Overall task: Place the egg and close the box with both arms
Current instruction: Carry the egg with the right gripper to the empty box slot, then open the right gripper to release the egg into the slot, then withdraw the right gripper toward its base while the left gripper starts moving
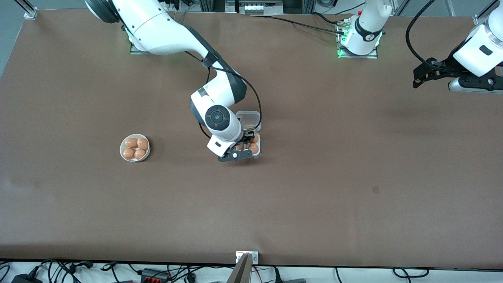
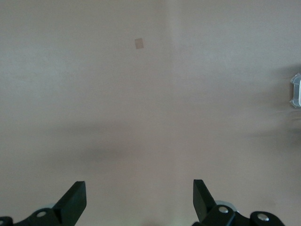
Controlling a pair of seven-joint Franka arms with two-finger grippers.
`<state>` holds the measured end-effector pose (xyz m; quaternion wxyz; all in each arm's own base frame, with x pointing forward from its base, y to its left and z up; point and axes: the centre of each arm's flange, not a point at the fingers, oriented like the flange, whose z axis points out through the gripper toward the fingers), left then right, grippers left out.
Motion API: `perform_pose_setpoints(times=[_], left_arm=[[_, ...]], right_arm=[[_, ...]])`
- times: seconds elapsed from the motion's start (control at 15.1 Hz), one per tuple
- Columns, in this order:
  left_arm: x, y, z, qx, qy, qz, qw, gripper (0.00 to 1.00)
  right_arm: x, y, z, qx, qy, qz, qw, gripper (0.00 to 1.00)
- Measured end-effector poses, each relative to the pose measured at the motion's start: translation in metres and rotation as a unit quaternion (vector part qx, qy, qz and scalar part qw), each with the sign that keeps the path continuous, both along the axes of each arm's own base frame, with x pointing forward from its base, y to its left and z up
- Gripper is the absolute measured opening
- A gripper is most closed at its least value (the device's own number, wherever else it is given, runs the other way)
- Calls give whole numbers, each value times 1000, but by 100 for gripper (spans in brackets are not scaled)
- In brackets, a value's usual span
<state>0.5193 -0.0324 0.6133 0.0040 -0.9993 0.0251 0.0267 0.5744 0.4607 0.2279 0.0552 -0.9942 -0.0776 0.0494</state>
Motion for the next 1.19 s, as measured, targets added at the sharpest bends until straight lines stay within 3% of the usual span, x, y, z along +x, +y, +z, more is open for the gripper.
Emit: perform_pose_setpoints(times=[0.2, 0.33, 0.53, 0.73, 0.93, 1.19], left_arm=[[-4, 0, -3, 1, 20, -1, 1000, 100], [-6, -2, -5, 2, 28, -2, 1000, 100], [-4, -4, -11, 2, 37, -4, 999, 100], [-2, -2, -16, 2, 42, -2, 999, 100], [0, 0, -19, 2, 45, 0, 999, 100], [1, 0, -21, 2, 47, 0, 999, 100]], right_arm=[[2, 1, 5, 3, -4, -4, 1000, 75], [9, 3, 19, 10, -15, -7, 1000, 97], [32, -15, 70, 11, -33, -22, 999, 100], [69, -84, 150, 6, -52, -65, 996, 100], [97, -182, 199, -16, -39, -110, 993, 100], [113, -269, 238, -19, -45, -119, 992, 100]])
